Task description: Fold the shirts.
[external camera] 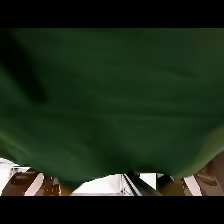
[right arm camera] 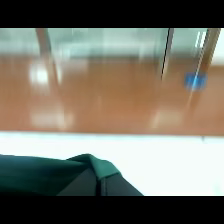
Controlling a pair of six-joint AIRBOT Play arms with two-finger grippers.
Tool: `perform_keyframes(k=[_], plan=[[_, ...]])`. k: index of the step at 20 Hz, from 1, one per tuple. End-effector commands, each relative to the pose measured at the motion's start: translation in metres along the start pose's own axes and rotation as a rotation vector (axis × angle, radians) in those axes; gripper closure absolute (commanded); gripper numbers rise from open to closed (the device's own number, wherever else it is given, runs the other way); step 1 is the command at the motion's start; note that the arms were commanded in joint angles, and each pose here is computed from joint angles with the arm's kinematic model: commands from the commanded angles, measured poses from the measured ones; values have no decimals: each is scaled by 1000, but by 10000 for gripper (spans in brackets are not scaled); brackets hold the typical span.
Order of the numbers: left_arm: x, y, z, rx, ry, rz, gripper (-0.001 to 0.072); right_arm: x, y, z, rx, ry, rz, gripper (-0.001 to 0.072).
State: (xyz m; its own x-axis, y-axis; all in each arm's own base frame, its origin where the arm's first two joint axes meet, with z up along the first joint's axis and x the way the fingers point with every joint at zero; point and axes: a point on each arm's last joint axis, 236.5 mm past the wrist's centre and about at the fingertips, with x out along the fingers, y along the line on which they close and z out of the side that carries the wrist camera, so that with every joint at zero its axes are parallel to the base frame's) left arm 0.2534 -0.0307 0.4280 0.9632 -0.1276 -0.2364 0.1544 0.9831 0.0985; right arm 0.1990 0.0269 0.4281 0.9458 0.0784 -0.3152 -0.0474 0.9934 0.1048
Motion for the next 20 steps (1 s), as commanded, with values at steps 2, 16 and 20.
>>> perform_keyframes(k=[2,16,20], plan=[[122,-8,-107,-35,341,-21,674,98,-21,-106,104,379,90,687],[386,-26,-315,-534,666,26,674,412,-104,-264,521,620,122,687],[393,-38,-338,-589,731,-6,674,429,-94,-288,533,690,151,687]])
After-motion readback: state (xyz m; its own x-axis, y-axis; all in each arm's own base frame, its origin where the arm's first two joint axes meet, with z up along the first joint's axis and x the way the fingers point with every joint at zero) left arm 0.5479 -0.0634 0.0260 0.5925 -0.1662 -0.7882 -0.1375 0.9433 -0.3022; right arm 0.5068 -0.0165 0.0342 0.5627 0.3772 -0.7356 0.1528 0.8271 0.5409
